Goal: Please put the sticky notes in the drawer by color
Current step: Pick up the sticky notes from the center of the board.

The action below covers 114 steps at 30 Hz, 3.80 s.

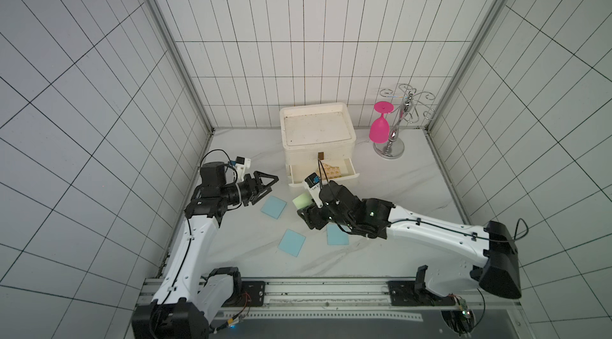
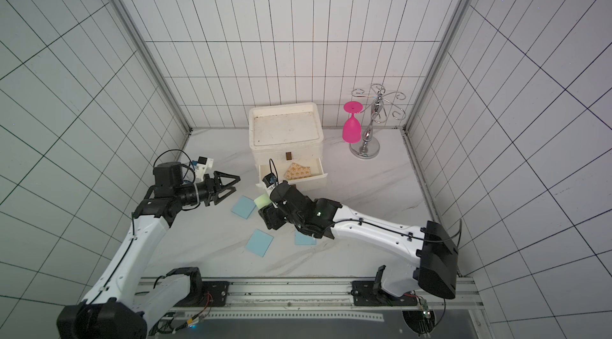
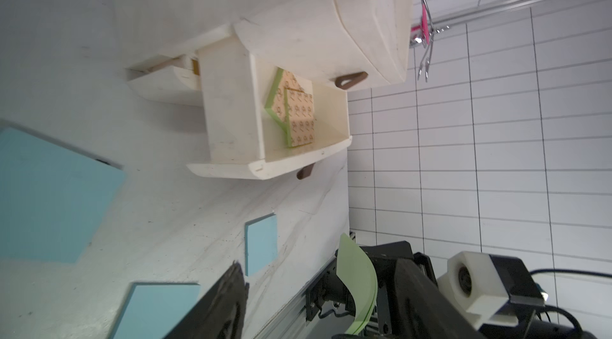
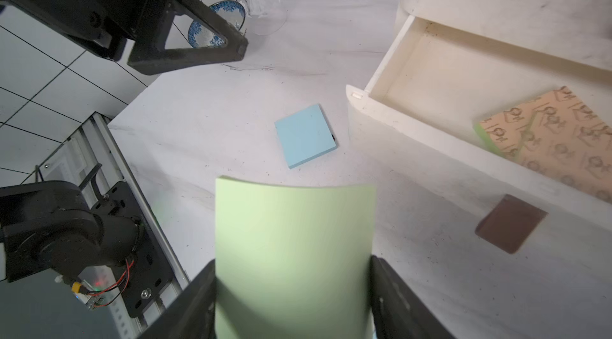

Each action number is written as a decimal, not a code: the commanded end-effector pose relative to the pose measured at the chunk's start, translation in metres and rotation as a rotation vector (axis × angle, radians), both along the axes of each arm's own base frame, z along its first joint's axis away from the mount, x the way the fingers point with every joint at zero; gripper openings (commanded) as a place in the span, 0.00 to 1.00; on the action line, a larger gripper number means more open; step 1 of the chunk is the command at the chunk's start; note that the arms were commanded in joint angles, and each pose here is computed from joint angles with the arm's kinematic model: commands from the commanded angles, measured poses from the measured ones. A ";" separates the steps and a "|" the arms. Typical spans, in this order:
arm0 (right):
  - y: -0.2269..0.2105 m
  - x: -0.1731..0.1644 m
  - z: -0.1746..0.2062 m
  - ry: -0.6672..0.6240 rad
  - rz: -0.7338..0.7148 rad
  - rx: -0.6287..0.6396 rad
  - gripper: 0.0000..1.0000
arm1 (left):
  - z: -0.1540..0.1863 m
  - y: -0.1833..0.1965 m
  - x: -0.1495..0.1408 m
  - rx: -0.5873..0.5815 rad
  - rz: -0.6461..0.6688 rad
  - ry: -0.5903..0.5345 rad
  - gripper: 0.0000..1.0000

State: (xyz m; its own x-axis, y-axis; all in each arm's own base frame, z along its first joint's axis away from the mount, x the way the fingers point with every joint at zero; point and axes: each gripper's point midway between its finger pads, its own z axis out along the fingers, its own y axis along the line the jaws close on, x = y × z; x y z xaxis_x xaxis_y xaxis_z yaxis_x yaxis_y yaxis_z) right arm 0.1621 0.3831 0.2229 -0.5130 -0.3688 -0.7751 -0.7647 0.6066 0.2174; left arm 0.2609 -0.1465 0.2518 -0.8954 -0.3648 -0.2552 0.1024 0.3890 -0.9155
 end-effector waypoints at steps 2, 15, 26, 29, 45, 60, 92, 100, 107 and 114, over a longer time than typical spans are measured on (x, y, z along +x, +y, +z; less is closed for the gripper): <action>-0.026 0.003 0.005 -0.002 -0.035 -0.006 0.70 | 0.037 -0.054 -0.027 -0.038 -0.178 -0.127 0.70; -0.057 0.003 0.020 -0.021 -0.083 0.041 0.70 | 0.047 -0.106 -0.027 -0.060 -0.273 -0.117 0.47; -0.061 0.015 0.021 -0.023 -0.115 0.041 0.69 | 0.037 -0.124 -0.038 -0.058 -0.318 -0.088 0.37; -0.062 0.017 0.022 -0.019 -0.117 0.046 0.69 | 0.038 -0.124 -0.038 -0.061 -0.319 -0.088 0.30; -0.089 0.019 0.041 0.045 -0.161 0.155 0.87 | 0.049 -0.109 -0.020 -0.090 -0.292 -0.113 0.00; -0.092 0.011 0.085 0.551 0.029 0.637 0.81 | 0.110 -0.092 -0.025 -0.232 -0.454 -0.238 0.00; -0.072 0.022 0.123 0.704 0.196 0.923 0.52 | 0.150 -0.096 -0.036 -0.274 -0.470 -0.309 0.00; -0.079 0.023 0.124 0.692 0.183 0.931 0.39 | 0.149 -0.096 -0.036 -0.274 -0.466 -0.307 0.00; -0.084 0.024 0.125 0.682 0.170 0.929 0.24 | 0.148 -0.095 -0.035 -0.272 -0.460 -0.306 0.00; -0.088 0.024 0.125 0.676 0.158 0.927 0.05 | 0.145 -0.096 -0.033 -0.269 -0.456 -0.302 0.01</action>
State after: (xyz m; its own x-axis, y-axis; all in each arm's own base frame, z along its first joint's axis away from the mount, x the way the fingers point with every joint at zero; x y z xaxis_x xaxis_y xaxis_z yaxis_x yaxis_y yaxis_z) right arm 0.1894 0.2999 0.3501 -0.9303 0.1017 -0.3525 -0.3615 -0.0915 0.9279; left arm 0.2313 -0.2429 0.3867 -0.8999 -0.0383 -0.4343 0.4342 0.0124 -0.9007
